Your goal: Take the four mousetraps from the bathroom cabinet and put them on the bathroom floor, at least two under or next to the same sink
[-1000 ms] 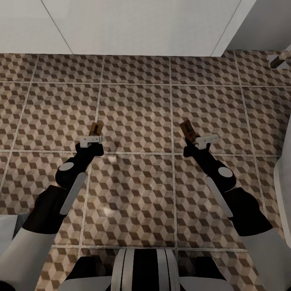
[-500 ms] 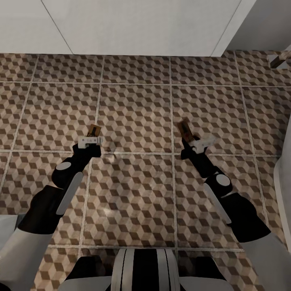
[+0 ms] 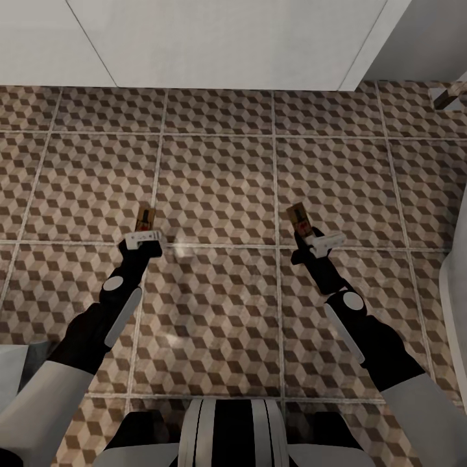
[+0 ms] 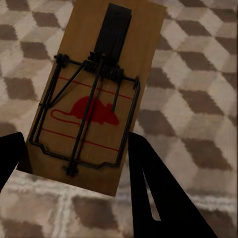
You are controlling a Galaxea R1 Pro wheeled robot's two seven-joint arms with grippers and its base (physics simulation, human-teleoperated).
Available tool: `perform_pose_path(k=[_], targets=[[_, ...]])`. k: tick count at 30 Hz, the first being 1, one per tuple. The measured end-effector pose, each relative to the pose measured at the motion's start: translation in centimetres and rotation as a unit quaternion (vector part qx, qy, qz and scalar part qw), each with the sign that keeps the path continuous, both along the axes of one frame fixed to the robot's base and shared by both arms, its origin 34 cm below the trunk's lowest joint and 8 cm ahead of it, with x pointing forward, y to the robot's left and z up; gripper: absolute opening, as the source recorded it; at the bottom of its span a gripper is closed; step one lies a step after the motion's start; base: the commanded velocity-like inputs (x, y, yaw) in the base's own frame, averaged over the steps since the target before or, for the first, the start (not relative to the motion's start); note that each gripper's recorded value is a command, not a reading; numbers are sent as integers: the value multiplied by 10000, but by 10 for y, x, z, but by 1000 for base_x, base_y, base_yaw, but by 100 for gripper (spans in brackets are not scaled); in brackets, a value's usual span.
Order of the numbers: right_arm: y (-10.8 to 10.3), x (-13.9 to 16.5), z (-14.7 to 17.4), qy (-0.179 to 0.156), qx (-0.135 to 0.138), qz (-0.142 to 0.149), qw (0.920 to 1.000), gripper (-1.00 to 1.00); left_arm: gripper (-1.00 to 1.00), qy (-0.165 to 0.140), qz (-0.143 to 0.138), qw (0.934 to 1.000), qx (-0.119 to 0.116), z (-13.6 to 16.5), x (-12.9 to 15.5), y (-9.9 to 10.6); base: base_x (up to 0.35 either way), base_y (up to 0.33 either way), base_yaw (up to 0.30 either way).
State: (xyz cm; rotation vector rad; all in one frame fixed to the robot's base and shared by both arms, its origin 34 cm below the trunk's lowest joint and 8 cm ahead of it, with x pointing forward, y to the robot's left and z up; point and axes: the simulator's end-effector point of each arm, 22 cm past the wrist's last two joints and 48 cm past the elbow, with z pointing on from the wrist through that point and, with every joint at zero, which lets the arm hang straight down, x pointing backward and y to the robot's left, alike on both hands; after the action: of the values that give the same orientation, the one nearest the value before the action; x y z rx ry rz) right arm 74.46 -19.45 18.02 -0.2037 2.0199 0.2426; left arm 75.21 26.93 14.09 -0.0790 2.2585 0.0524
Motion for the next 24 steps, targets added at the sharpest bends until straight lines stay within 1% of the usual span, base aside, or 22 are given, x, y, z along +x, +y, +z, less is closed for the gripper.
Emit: perform_pose_path(k=[2, 5, 11, 13, 16, 19, 21, 24], targets=[[0, 0, 0, -8, 0, -4, 10000, -100, -100, -44, 1, 10000, -9, 3, 2, -1, 0, 0, 0], [-1, 0, 0, -8, -1, -17, 10000, -100, -100, -152, -30, 9999, -44, 15, 9, -5, 0, 0, 0], [-2, -1, -3, 27, -26, -29, 10000, -100, -100, 46, -103, 9999, -38, 15, 5, -9, 0, 0, 0], [-3, -1, -3, 30, -33, -25, 10000, -100, -100, 28, -116, 9999, -49, 18, 6, -11, 0, 0, 0], [-3, -2, -2, 15, -47, -15, 10000, -100, -100, -80, -159, 9998, -92, 32, 12, -16, 0, 0, 0], [-3, -19, -11, 167, -50, -10, 9998, -100, -100, 132, -211, 9996, -106, 28, -3, -20, 0, 0, 0], [-3, -31, -17, 268, -51, -4, 9996, -100, -100, 405, -219, 9989, -89, 15, -25, -18, 0, 0, 0], [-1, -39, -22, 350, -63, 25, 9994, -100, -100, 614, -217, 9979, -59, 3, -42, -16, 0, 0, 0]])
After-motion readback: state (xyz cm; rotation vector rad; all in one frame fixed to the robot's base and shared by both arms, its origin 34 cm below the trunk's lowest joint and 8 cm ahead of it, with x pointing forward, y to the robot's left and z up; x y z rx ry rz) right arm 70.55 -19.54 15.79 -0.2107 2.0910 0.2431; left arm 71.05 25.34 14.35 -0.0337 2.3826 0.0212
